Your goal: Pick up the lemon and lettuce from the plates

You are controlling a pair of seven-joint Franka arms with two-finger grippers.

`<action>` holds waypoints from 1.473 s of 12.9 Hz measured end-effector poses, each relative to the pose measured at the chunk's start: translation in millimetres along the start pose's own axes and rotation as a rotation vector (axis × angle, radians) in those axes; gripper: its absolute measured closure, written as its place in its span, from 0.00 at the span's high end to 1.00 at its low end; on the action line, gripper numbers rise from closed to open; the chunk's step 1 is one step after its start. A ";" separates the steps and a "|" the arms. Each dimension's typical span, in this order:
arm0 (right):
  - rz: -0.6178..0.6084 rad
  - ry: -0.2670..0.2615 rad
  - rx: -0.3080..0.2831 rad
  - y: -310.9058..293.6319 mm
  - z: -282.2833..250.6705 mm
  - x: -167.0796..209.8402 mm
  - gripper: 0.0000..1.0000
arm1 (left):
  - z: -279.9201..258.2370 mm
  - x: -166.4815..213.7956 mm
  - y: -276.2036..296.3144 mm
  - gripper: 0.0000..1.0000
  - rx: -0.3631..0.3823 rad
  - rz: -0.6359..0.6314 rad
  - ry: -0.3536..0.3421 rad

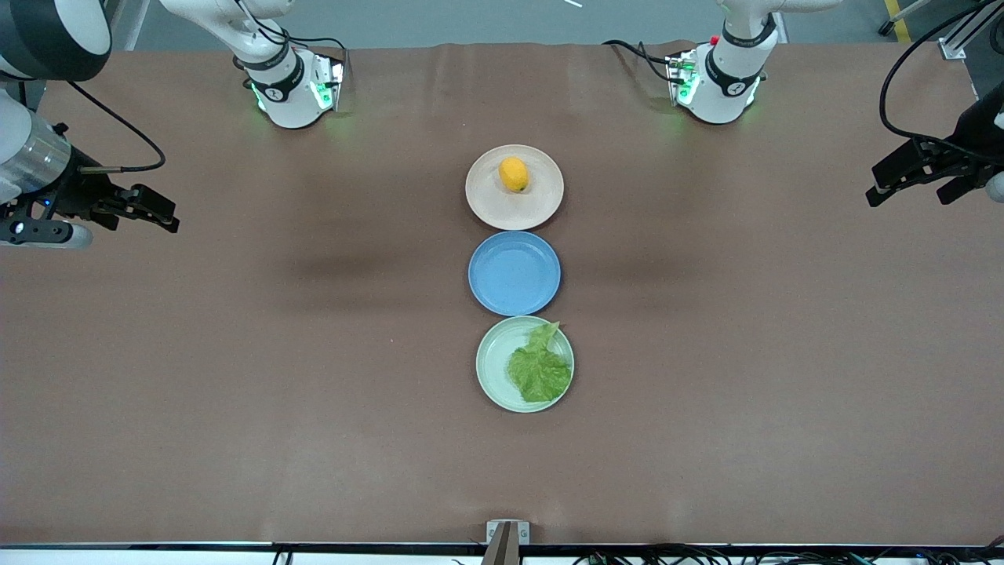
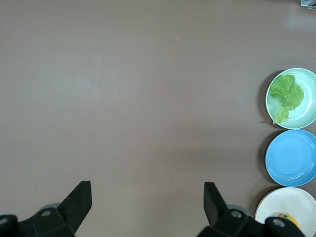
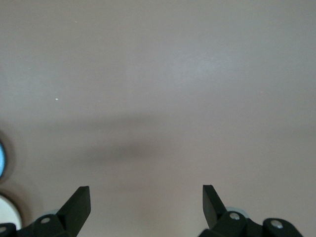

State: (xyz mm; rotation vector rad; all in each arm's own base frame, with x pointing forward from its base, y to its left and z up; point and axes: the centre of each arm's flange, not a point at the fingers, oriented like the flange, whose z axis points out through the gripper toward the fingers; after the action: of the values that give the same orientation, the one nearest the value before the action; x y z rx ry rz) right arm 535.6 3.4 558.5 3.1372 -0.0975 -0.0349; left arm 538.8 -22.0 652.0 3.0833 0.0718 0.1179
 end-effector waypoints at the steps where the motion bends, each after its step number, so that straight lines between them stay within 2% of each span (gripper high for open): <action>1: -0.003 0.001 -0.004 -0.6 -0.4 0.0 1.00 | 0.0 0.0 0.1 1.00 0.000 0.000 0.000; 8: -0.003 0.000 0.000 -1.6 0.0 0.2 1.00 | 0.4 -0.6 0.1 1.00 0.000 0.000 -0.005; 12: 0.001 -0.006 0.019 -3.1 0.4 0.1 1.00 | 16.4 0.4 9.8 1.00 0.004 0.018 -0.049; 16: -0.013 -0.002 0.020 -10.8 -0.7 3.1 1.00 | 88.2 14.0 82.8 1.00 0.001 0.072 -0.168; 18: -0.029 -0.046 0.020 -20.8 19.3 12.6 1.00 | 135.9 22.9 122.2 1.00 -0.020 0.028 -0.215; 19: -0.050 -0.087 0.021 -33.6 31.2 15.1 1.00 | 160.0 27.1 140.8 1.00 -0.024 0.001 -0.228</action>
State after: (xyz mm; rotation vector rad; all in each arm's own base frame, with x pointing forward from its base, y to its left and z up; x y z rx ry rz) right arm 552.1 36.0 526.9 3.1586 -0.0197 -0.1720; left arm 584.4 -169.6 502.7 3.0480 0.0584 -0.2307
